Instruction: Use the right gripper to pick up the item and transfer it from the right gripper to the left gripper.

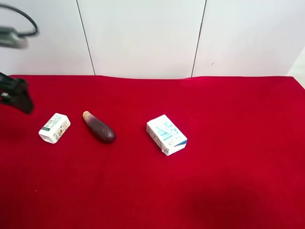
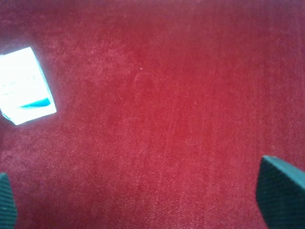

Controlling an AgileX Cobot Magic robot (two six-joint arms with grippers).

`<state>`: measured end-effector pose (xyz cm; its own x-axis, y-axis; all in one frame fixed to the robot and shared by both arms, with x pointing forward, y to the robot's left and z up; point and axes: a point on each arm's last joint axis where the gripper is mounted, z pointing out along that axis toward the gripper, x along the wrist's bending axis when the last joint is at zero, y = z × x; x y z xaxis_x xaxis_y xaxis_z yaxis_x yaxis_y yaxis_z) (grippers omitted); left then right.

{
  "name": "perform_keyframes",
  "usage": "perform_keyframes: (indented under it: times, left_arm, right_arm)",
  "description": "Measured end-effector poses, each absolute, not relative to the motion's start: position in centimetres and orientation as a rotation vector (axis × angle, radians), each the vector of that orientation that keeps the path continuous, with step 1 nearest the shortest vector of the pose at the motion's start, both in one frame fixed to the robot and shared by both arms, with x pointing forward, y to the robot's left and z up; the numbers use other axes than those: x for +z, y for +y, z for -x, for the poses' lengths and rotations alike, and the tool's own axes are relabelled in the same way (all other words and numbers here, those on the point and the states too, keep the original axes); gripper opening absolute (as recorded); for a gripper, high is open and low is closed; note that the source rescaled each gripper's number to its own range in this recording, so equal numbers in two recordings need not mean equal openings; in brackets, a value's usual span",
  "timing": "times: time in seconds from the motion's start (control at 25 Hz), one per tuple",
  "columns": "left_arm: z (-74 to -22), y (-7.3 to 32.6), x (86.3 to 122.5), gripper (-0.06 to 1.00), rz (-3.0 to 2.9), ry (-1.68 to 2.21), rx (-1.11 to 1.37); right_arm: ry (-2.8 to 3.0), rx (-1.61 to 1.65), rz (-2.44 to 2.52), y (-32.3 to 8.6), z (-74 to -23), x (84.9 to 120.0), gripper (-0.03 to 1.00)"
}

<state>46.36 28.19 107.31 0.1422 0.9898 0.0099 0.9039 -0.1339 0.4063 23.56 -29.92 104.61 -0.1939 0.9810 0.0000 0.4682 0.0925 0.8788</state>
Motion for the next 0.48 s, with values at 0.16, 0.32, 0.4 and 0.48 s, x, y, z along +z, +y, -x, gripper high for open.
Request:
perform_keyframes:
  times: [0.16,0.32,0.4,0.48]
  left_arm:
    - [-41.7,28.6,110.9,1.00,-2.061,1.785,0.479]
    - [-36.6,29.0,113.4,1.00,-1.998,1.727,0.560]
    - [-34.1,29.2,114.4,1.00,-1.944,1.678,0.626]
    - [-31.7,29.3,115.2,1.00,-1.880,1.623,0.697]
  right_arm:
    - [1.741,1.036,-1.431,-29.9,-23.6,104.6,1.00]
    - [1.741,1.036,-1.431,-29.9,-23.6,104.6,1.00]
    - [1.741,1.036,-1.431,-29.9,-23.6,104.6,1.00]
    - [1.741,1.036,-1.431,-29.9,-23.6,104.6,1.00]
